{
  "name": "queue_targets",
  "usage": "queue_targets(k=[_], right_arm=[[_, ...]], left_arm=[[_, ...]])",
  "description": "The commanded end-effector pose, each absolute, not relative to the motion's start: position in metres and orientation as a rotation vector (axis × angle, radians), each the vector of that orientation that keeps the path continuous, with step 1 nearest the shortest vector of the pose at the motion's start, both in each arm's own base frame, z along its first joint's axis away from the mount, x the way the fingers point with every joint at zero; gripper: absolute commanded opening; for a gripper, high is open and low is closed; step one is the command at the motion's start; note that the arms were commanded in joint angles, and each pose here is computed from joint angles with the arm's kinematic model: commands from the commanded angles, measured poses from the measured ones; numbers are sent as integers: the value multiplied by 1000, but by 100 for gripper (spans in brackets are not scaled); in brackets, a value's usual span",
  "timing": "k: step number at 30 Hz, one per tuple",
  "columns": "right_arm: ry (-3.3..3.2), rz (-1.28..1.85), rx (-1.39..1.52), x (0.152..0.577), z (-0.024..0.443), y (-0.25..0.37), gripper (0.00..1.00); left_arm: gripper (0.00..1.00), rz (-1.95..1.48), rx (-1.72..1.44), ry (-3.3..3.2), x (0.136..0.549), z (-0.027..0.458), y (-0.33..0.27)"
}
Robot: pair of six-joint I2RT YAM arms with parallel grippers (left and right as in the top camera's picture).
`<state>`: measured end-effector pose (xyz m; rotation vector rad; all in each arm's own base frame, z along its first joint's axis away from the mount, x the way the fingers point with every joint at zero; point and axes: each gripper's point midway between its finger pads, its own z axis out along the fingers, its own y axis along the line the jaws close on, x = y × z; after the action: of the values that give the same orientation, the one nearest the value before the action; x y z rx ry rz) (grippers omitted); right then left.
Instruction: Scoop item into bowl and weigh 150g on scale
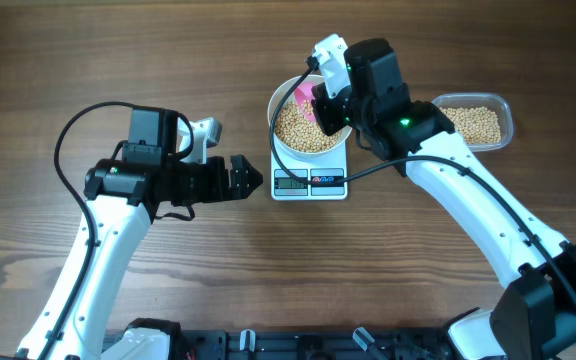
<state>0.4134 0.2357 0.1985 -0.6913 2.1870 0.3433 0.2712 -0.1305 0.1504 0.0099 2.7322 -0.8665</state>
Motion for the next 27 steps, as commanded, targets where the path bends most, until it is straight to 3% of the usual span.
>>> queue_targets(k=[1, 27], right_arm=[[2132, 307, -689, 418, 219, 230, 4], [2108, 275, -731, 419, 221, 229, 5]], left_arm=[[100, -884, 27, 2705, 275, 160, -134], [100, -884, 27, 2705, 275, 160, -134]])
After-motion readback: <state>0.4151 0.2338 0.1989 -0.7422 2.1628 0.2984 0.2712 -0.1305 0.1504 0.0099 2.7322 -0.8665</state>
